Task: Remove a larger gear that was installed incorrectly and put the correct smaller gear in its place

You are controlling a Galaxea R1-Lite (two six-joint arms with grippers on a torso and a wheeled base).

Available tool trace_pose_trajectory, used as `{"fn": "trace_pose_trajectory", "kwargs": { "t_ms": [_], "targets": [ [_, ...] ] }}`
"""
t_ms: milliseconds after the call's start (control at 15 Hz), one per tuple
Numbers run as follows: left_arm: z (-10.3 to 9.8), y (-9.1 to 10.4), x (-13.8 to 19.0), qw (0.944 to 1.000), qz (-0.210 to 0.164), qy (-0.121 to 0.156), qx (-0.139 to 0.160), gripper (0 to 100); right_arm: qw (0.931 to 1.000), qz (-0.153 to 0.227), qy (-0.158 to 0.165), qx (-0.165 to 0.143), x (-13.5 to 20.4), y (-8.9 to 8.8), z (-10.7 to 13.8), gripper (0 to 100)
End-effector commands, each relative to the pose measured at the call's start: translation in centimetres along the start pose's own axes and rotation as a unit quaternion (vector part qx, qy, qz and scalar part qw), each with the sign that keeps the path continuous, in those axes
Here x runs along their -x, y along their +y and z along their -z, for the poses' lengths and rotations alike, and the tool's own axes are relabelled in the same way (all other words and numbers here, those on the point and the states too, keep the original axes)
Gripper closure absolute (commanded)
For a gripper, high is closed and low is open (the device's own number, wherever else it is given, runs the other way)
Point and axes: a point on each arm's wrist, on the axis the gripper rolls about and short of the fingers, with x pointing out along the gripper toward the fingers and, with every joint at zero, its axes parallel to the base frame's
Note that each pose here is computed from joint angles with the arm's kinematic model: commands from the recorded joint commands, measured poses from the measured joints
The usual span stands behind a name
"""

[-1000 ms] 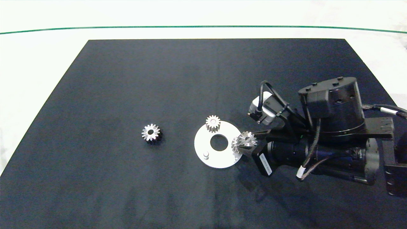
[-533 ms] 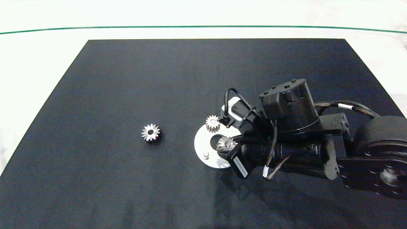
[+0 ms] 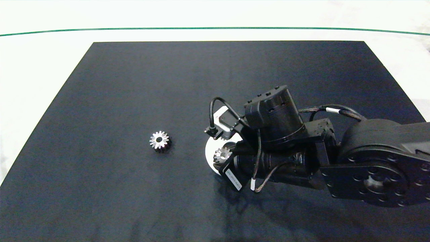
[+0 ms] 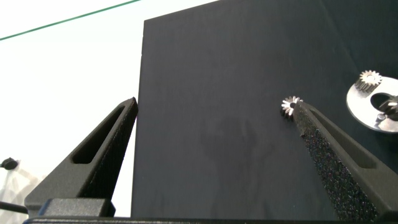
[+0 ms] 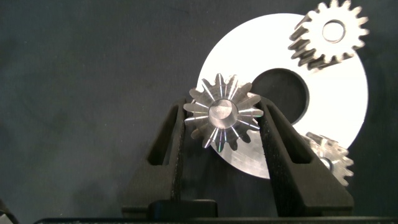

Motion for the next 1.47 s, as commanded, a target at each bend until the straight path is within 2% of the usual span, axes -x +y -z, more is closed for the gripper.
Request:
{"fn": "trace_pose_trajectory", "kwargs": {
  "t_ms": [67,200,533,1000,1333,1400,1467],
  "targets": [
    [0.0,0.0,0.1,1.0000,0.000,0.000,-0.001,0,0.9999,-0.002,0.011,0.003,-1.0,0.3,0.3,78],
    [0.1,0.0,0.1,1.0000,0.000,0.000,-0.001,0,0.9998,0.008,0.016,0.003,-1.7,0.4,0.4,78],
    [0.2,0.0,0.3,1.0000,0.002,0.002,-0.001,0,0.9998,0.008,0.016,0.004,-2.6,0.6,0.0,78],
    [0.5,-0.1,0.4,1.0000,0.004,0.007,0.000,0,0.9998,0.003,0.020,0.010,-2.7,1.3,0.1,78],
    [0.6,-0.1,0.5,0.9999,0.005,0.008,0.011,0,0.9997,0.007,0.023,0.010,-2.8,1.3,0.3,78],
    [0.7,-0.1,0.5,0.9999,0.005,0.008,0.011,0,0.9997,0.007,0.023,0.010,-2.9,1.3,0.3,0],
    [0.7,-0.1,0.5,0.9999,0.005,0.008,0.011,0,0.9997,0.007,0.023,0.010,-2.8,1.3,0.3,0]
  ]
}}
